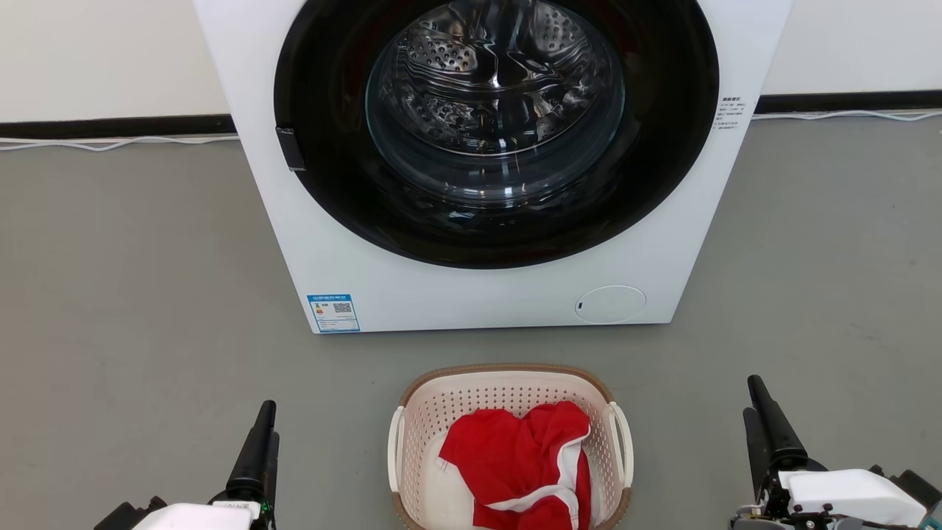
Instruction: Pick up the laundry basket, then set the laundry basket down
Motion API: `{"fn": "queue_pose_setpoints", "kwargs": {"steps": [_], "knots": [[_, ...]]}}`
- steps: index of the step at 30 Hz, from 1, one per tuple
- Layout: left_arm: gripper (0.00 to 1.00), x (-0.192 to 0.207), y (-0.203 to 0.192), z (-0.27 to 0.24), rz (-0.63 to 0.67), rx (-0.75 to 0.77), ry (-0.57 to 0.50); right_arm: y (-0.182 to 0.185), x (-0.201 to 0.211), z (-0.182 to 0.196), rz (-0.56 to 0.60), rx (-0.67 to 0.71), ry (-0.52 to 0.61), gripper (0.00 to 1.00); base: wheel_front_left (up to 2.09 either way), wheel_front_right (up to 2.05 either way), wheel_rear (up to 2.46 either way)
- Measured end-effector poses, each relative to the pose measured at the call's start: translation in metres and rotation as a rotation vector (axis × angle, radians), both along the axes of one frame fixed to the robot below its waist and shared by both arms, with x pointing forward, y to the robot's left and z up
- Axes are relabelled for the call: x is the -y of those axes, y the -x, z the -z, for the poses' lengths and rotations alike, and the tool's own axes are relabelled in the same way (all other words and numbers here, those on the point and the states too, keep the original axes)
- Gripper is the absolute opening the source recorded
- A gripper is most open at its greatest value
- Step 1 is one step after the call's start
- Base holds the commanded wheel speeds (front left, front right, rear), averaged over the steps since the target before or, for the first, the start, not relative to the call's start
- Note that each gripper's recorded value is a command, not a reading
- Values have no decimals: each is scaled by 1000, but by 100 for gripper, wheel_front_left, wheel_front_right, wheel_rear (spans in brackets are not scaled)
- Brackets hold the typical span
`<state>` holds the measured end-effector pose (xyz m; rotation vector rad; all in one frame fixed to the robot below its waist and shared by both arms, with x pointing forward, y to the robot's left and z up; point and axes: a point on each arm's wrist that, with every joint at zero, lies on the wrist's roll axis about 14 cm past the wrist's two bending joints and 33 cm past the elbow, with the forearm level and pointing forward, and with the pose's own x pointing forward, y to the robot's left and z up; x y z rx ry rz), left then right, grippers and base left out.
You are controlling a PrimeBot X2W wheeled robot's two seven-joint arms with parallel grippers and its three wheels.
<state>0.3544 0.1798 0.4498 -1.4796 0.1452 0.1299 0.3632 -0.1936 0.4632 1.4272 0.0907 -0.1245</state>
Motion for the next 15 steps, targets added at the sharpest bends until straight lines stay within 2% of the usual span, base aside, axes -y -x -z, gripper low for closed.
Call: {"fn": "queue_pose_setpoints", "kwargs": {"steps": [15], "knots": [[100, -1, -1, -4, 20, 15, -189, -2, 1, -6, -25, 10, 262, 100, 0, 0, 0]]}}
